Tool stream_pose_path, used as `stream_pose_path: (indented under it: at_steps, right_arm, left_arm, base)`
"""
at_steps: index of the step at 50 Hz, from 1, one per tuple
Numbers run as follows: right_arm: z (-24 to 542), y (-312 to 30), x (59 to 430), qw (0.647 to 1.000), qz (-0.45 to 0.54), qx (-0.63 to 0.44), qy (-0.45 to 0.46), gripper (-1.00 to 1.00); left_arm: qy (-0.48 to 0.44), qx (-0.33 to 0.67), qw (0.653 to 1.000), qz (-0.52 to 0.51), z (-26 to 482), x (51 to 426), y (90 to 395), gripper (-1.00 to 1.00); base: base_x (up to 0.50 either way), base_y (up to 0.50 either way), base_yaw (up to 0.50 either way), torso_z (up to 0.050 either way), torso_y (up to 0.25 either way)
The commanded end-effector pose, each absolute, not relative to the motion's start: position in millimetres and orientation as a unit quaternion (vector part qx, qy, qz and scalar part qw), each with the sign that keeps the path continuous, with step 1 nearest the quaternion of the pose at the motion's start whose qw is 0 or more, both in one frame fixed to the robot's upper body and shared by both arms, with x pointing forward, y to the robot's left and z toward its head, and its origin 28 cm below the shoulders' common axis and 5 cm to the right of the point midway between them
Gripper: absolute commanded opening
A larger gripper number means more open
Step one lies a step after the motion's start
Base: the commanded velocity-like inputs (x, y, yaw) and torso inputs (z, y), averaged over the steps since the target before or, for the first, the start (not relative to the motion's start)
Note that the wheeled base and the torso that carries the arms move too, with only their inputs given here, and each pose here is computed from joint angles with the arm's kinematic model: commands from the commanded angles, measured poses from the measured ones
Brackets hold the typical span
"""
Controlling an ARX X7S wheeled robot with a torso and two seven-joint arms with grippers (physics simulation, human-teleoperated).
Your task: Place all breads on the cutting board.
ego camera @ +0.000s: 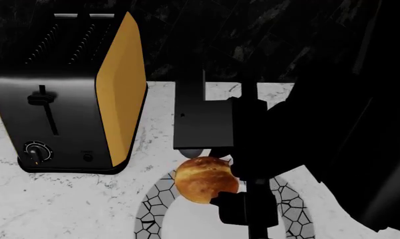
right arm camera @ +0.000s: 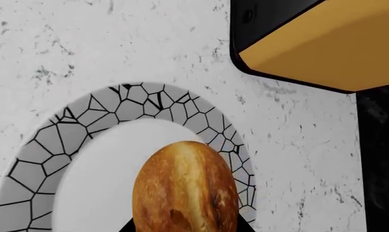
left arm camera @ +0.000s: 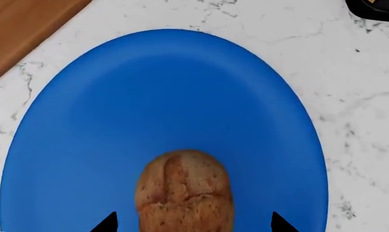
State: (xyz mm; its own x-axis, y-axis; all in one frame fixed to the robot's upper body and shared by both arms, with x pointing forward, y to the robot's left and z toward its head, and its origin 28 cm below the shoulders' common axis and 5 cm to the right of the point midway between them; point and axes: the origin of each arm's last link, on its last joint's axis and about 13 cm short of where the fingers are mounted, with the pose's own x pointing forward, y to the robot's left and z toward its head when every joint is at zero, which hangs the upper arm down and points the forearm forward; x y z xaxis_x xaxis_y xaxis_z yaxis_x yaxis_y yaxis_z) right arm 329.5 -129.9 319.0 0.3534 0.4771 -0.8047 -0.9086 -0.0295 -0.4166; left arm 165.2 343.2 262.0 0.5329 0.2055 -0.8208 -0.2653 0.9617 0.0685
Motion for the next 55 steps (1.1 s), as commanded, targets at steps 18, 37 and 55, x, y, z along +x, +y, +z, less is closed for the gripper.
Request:
stream_pose_path:
  at_steps: [18, 37, 55]
  right_arm:
    - [318, -129, 331, 0.657, 0.527, -0.495, 0.214, -1.00]
    - [322, -130, 329, 0.661, 0.524, -0.491, 0.217, -1.00]
    - [356, -129, 298, 0.800, 0.484, -0.347, 0.076, -1.00]
  left_arm:
    - [0.470, -0.053, 0.869, 0.147, 240, 161, 349, 1.00]
    - [0.432, -0.075, 0.889, 0.136, 257, 174, 345, -1.00]
    - [0.124, -0.041, 0.991, 0.025, 362, 188, 317, -1.00]
  base:
    - [0.00, 0.00, 0.00, 0.000, 0.000]
    - [0.00, 0.00, 0.00, 0.000, 0.000]
    - [0.00, 0.00, 0.00, 0.000, 0.000]
